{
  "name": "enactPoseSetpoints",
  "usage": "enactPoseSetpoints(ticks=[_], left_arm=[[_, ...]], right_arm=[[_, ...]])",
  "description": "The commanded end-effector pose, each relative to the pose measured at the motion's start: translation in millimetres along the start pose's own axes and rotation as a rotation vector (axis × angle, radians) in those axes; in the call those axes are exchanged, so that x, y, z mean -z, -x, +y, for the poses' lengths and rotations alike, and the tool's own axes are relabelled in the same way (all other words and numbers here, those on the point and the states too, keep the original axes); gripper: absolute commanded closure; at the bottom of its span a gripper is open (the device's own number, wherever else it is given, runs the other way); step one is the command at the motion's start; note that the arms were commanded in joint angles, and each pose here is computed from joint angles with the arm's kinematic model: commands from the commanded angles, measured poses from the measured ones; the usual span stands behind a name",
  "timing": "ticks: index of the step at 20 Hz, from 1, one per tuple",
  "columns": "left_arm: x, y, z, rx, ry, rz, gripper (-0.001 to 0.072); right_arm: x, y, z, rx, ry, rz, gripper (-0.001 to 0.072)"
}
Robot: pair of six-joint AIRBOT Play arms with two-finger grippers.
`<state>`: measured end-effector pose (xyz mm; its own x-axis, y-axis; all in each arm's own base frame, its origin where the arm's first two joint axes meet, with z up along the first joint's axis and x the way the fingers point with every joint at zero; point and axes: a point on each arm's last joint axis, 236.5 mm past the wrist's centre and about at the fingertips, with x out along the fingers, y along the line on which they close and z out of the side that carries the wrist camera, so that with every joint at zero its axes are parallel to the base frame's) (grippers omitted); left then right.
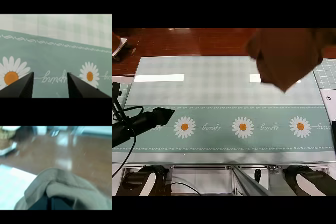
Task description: Fold the shirts.
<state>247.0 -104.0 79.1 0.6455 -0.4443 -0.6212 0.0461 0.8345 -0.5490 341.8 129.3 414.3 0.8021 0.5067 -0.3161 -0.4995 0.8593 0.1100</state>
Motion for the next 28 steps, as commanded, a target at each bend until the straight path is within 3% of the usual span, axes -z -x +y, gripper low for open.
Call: enactPoseSetpoints(ticks=[1,8,13,14,15,16,18,20,24,26,28], left_arm=[[-4,0,-2,0.01,0.009,-0.029,0.0199],[-14,0,0,0.006,-0.004,-0.072,0.0199],[-11,-4,1,0.004,0.002,-0.054,0.0199],[-11,-4,1,0.005,0.001,-0.051,0.0199],[-9,-5,0,0.007,-0.001,-0.045,0.0199],[-7,-7,-1,0.01,-0.003,-0.035,0.0199],[3,-11,-3,0.016,-0.008,0.013,0.0199],[24,-15,-2,0.014,-0.008,0.109,0.0199],[31,-20,1,0.007,0.032,0.154,0.0199],[30,-31,-17,0.094,0.096,0.18,0.0199],[32,-48,-44,0.247,0.104,0.233,0.0199]], right_arm=[[56,-25,40,-0.122,0.024,0.194,0.0693],[275,-138,132,-0.359,-0.019,0.768,0.0693],[366,-203,187,-0.395,-0.104,0.926,0.069],[376,-210,194,-0.403,-0.155,0.945,0.0585],[379,-212,202,-0.427,-0.202,0.957,0.0356],[376,-212,204,-0.441,-0.218,0.957,0.0298],[353,-206,186,-0.427,-0.19,0.941,0.0297],[311,-192,131,-0.328,-0.16,0.865,0.0298],[257,-105,-71,0.222,-0.22,0.719,0.0299],[275,-51,-138,0.424,-0.356,0.668,0.03],[318,-13,-169,0.525,-0.53,0.623,0.0306]])
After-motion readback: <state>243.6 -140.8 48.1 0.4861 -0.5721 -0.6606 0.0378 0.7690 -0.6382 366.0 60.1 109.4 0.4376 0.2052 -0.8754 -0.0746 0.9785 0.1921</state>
